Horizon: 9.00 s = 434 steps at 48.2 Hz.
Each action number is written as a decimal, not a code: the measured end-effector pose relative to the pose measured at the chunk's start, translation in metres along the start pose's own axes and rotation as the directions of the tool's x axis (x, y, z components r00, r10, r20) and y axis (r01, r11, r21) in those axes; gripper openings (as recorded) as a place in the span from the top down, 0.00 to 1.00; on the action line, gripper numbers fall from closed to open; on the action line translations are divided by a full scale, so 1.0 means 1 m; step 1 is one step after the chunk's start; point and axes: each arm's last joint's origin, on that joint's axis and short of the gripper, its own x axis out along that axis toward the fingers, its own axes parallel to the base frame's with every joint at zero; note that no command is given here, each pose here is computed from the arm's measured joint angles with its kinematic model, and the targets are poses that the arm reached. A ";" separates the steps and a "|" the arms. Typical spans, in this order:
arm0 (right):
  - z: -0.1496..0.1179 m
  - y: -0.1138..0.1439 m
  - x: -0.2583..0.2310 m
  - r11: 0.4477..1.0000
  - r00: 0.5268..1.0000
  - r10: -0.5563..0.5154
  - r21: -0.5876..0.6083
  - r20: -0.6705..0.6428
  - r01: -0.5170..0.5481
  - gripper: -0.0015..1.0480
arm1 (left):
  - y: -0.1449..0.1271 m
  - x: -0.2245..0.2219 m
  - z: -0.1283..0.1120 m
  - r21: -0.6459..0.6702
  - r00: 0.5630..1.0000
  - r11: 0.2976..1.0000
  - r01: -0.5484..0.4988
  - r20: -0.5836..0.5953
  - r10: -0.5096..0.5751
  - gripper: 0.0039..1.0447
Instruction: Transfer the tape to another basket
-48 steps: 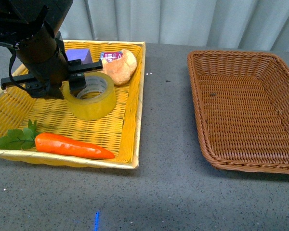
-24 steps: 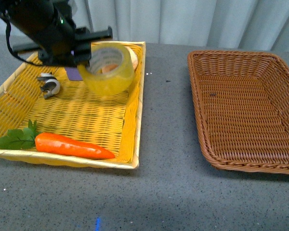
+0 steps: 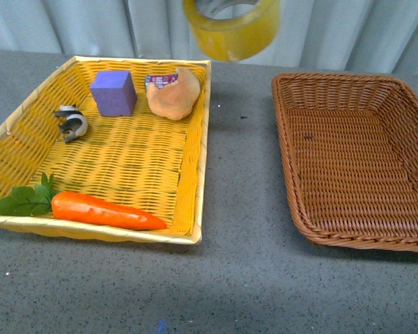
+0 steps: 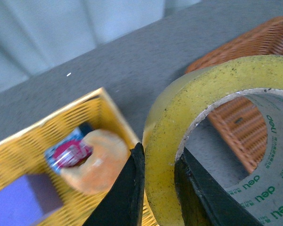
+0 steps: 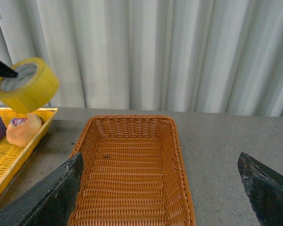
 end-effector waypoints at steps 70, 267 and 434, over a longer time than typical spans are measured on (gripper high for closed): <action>0.076 -0.023 0.208 0.931 0.807 0.355 0.105 -0.471 -0.349 0.09 | -0.051 0.026 0.022 0.230 0.984 0.957 0.174 0.000 -0.179 0.85; -0.005 0.000 0.104 1.000 1.000 -0.004 -0.001 -0.022 0.004 0.99 | -0.035 -0.212 -0.220 -0.354 0.705 0.840 -0.411 0.461 0.539 0.96; 0.000 0.000 0.000 1.000 1.000 -0.001 0.000 -0.001 0.001 0.09 | -0.085 -0.272 -0.271 -0.351 0.692 0.841 -0.412 0.479 0.540 0.06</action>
